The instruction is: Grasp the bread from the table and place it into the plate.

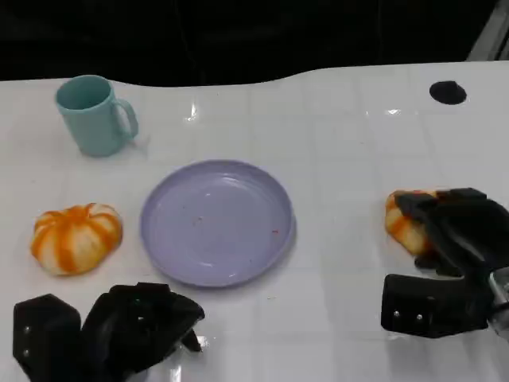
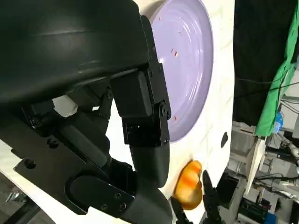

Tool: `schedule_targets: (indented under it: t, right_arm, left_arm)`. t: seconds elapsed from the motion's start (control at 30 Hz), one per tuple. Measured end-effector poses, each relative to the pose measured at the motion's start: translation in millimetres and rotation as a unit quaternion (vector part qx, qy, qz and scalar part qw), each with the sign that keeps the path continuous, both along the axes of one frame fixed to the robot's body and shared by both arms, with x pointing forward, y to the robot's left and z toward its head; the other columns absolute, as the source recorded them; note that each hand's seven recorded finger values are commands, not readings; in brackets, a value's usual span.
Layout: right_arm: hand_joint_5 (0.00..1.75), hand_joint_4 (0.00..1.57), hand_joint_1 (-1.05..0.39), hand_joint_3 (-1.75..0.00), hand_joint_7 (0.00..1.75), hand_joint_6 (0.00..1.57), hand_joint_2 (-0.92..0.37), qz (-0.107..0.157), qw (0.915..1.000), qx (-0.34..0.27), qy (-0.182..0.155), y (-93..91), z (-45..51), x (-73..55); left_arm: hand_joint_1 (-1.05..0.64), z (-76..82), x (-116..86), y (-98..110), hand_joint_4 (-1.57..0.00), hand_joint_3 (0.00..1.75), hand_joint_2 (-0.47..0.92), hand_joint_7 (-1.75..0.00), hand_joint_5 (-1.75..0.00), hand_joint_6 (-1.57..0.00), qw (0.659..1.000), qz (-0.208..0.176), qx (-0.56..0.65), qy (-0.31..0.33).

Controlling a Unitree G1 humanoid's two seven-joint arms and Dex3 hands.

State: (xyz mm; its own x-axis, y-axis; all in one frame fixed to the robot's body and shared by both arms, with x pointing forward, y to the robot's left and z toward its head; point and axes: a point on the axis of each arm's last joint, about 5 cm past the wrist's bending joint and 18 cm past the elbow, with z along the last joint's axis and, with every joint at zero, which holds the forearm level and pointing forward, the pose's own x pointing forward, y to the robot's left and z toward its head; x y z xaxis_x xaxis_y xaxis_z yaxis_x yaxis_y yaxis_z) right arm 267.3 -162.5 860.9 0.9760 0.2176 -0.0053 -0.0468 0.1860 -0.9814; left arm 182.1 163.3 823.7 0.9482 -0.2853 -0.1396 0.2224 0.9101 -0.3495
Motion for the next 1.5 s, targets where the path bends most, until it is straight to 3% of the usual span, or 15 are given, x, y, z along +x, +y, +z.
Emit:
schedule_targets:
  t: [0.03, 0.07, 0.13, 0.17, 0.2, 0.23, 0.27, 0.33, 0.37, 0.47, 0.6, 0.93, 1.1, 1.23, 1.5]
  right_arm:
    - [0.65, 1.16, -0.13, 0.0, 0.07, 1.24, -0.87, 0.002, 0.9999, 0.008, -0.01, -0.3, -0.9, 0.4]
    - [1.22, 1.04, -0.1, -0.01, 0.09, 1.34, -0.89, 0.003, 0.9997, 0.015, -0.02, -0.7, -1.6, 0.8]
    - [1.6, 0.95, -0.08, -0.02, 0.12, 1.4, -0.9, 0.008, 0.9989, 0.031, -0.034, -1.1, -2.8, 1.3]
    - [1.67, 0.93, -0.08, -0.03, 0.31, 1.34, -0.91, 0.012, 0.9984, 0.036, -0.041, -1.2, -3.3, 1.4]
    - [1.71, 0.9, -0.07, -0.08, 0.93, 1.07, -0.89, 0.015, 0.998, 0.04, -0.046, -1.0, -4.0, 1.1]
    - [1.73, 0.88, -0.07, -0.11, 1.24, 0.92, -0.88, 0.02, 0.9976, 0.043, -0.051, -0.6, -5.0, 0.4]
    - [1.74, 0.88, -0.07, -0.15, 1.44, 0.84, -0.86, 0.024, 0.9972, 0.045, -0.054, -0.3, -6.1, -0.3]
    - [1.74, 0.87, -0.08, -0.57, 1.61, 0.76, -0.65, 0.029, 0.9961, 0.05, -0.066, 0.0, -7.8, -1.2]
    - [1.75, 0.88, -0.09, -0.76, 1.65, 0.75, -0.56, 0.032, 0.9954, 0.052, -0.074, 0.5, -8.2, -1.4]
    - [1.75, 0.93, -0.09, -1.0, 1.69, 0.77, -0.42, 0.039, 0.9932, 0.058, -0.093, 1.3, -9.3, -1.9]
    - [1.75, 0.96, -0.1, -1.08, 1.74, 0.75, -0.38, 0.043, 0.9875, 0.072, -0.134, 2.5, -8.7, -1.0]
    - [1.75, 1.02, -0.1, -1.17, 1.74, 0.78, -0.29, 0.074, 0.9747, 0.1, -0.186, 9.4, -2.4, 2.1]
    - [1.75, 1.04, -0.08, -1.43, 1.69, 0.83, -0.21, 0.102, 0.9638, 0.124, -0.213, 18.5, 9.4, 4.7]
    - [1.75, 1.03, -0.06, -1.52, 1.6, 0.86, -0.17, 0.13, 0.956, 0.177, -0.195, 27.7, 17.5, 1.9]
    - [1.75, 1.03, -0.08, -1.61, 1.58, 0.85, -0.13, 0.173, 0.9439, 0.241, -0.144, 51.0, 25.9, -2.7]
  left_arm:
    - [-1.05, 0.1, -0.2, 0.0, -0.89, 0.31, 0.57, -0.31, -1.51, -1.56, 1.0, 0.0, 0.0, 0.0]
    - [-1.05, 0.2, -0.3, 0.1, -0.89, 0.31, 0.58, -0.31, -1.51, -1.56, 1.0, 0.0, 0.0, 0.0]
    - [-1.05, 0.3, -0.4, 0.1, -0.89, 0.31, 0.58, -0.31, -1.51, -1.56, 1.0, 0.0, 0.0, 0.0]
    - [-1.05, 0.3, -0.5, 0.1, -0.89, 0.31, 0.58, -0.31, -1.51, -1.56, 1.0, 0.0, 0.0, 0.0]
    - [-1.05, 0.3, -0.5, 0.1, -0.89, 0.31, 0.58, -0.31, -1.51, -1.56, 1.0, 0.0, 0.0, 0.0]
    - [-1.05, 0.3, -0.5, 0.1, -0.89, 0.31, 0.58, -0.31, -1.51, -1.56, 1.0, 0.0, 0.0, 0.0]
    - [-1.05, 0.3, -0.5, 0.1, -0.89, 0.31, 0.58, -0.31, -1.51, -1.56, 1.0, 0.0, 0.0, 0.0]
    - [-1.05, 0.2, -0.6, 0.1, -0.89, 0.32, 0.58, -0.31, -1.51, -1.56, 1.0, 0.0, 0.0, 0.0]
    - [-1.05, 0.2, -0.6, 0.1, -0.89, 0.32, 0.58, -0.31, -1.51, -1.56, 1.0, 0.0, 0.0, 0.0]
    - [-1.05, 0.2, -0.5, 0.0, -0.89, 0.32, 0.57, -0.31, -1.51, -1.56, 1.0, 0.0, 0.0, 0.0]
    - [-1.05, 0.3, -0.5, -0.1, -0.89, 0.32, 0.58, -0.31, -1.5, -1.56, 1.0, 0.0, 0.001, 0.0]
    - [-1.05, 0.4, -0.3, -0.1, -0.89, 0.32, 0.58, -0.31, -1.5, -1.56, 1.0, -0.001, 0.005, -0.002]
    - [-1.05, 0.5, -0.2, -0.3, -0.9, 0.32, 0.58, -0.31, -1.5, -1.56, 1.0, -0.001, 0.005, -0.002]
    - [-1.05, 0.5, -0.1, -0.3, -0.9, 0.32, 0.58, -0.31, -1.5, -1.56, 1.0, -0.001, 0.005, -0.002]
    - [-1.05, 0.5, -0.1, -0.4, -0.89, 0.33, 0.58, -0.31, -1.5, -1.55, 1.0, -0.002, 0.005, -0.002]
